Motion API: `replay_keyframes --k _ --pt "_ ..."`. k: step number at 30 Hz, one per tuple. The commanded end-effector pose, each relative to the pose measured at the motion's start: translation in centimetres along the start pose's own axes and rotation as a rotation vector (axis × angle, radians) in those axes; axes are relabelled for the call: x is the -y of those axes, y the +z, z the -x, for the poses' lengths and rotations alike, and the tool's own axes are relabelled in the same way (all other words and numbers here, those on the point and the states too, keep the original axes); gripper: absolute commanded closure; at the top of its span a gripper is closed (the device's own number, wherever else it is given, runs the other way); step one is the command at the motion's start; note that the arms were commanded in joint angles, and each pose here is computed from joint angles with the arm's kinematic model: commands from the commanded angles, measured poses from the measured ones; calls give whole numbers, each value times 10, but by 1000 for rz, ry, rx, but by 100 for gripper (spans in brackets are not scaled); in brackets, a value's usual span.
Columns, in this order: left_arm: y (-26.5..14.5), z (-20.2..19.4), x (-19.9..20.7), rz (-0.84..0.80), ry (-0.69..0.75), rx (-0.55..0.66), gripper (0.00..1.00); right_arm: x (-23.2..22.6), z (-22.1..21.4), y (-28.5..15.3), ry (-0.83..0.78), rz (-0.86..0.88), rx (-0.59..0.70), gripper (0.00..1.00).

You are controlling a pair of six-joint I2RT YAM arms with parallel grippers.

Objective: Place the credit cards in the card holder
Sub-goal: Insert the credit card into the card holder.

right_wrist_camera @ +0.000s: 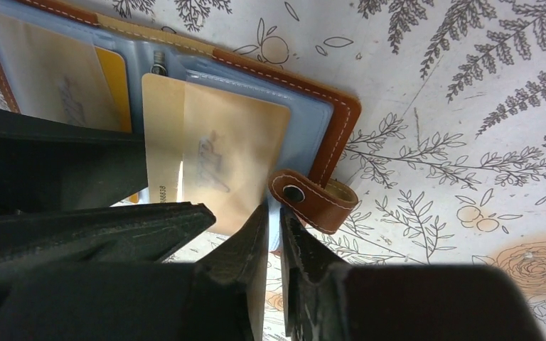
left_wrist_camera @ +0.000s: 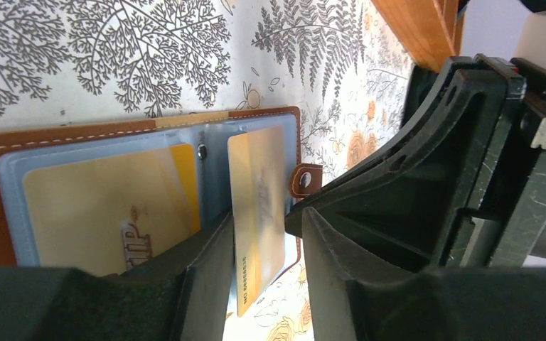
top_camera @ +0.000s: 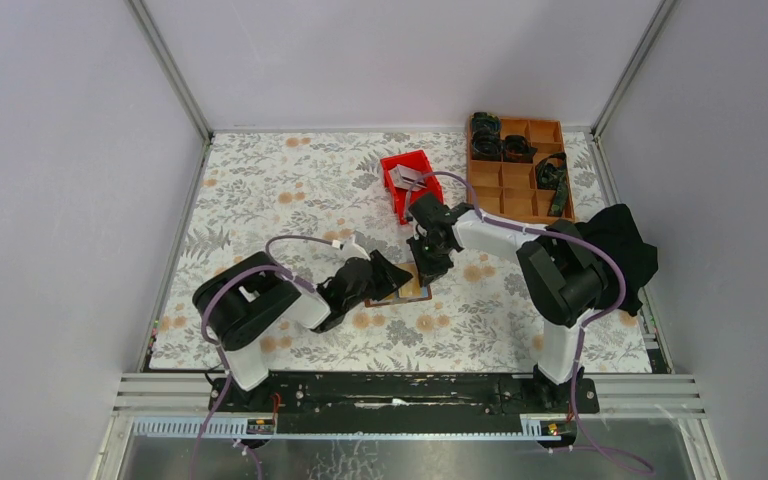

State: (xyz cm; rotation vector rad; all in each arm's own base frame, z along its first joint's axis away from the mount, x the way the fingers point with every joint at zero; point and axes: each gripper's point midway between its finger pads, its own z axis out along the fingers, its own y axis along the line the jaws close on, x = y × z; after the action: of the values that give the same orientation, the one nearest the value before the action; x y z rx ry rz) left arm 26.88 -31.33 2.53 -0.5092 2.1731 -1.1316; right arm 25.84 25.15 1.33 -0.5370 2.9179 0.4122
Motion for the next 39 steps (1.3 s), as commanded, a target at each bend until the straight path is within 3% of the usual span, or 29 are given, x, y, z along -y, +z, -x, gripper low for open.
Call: replay_keyframes --k 1,15,21,30,39 --pt "-15 -29 -65 261 113 -132 52 11 10 6 -18 -77 74 81" --pt "-38 -17 -78 403 176 -122 44 8 24 -11 0 -74 165 78" --pt "-40 -3 -64 389 208 -79 36 7 22 -7 2 -65 159 80" --pt "-39 3 -55 400 242 -75 32 0 20 -1 3 -20 146 84" --pt "-37 6 -69 621 368 -164 32 -3 19 3 7 -1 136 85"
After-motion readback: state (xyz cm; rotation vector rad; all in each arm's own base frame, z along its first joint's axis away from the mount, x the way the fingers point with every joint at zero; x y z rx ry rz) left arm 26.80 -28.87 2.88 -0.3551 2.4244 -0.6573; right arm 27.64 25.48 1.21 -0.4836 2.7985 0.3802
